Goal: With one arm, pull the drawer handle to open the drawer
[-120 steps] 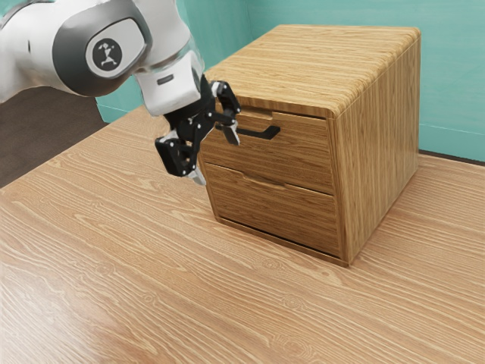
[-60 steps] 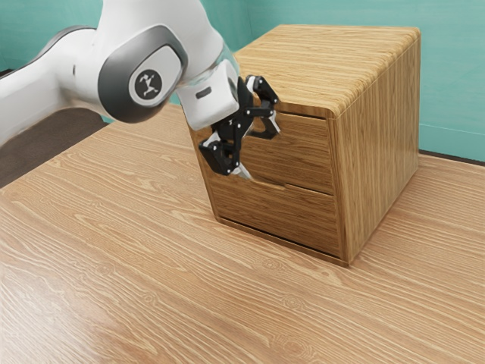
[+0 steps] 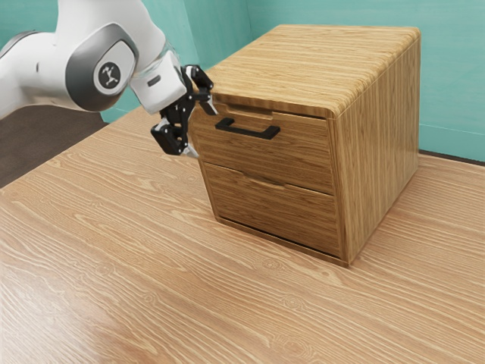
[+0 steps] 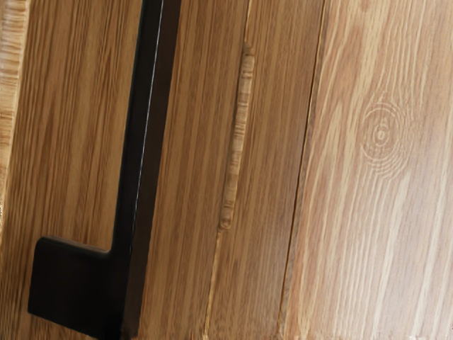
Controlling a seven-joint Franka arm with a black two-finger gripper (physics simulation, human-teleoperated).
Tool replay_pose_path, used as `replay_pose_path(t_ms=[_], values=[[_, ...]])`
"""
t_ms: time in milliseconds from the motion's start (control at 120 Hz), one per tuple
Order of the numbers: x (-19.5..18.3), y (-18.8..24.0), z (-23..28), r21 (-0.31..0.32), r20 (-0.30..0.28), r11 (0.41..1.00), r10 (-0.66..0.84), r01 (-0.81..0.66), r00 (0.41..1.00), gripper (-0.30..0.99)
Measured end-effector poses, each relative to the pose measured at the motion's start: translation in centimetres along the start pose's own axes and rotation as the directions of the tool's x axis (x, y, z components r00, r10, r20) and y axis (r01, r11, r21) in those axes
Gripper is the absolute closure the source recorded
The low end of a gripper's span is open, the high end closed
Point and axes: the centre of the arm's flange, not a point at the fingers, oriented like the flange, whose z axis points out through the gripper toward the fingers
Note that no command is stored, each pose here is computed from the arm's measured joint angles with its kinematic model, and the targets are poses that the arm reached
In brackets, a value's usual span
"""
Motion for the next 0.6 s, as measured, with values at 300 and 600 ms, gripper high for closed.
replay_pose_path(t_ms=[300,600], values=[[3.7,0.2,-0.1,0.014,-0.024,0.998,0.054,-0.054,0.998,0.00],[4.6,0.1,0.9,0.007,-0.029,0.998,0.066,-0.066,0.997,0.00]])
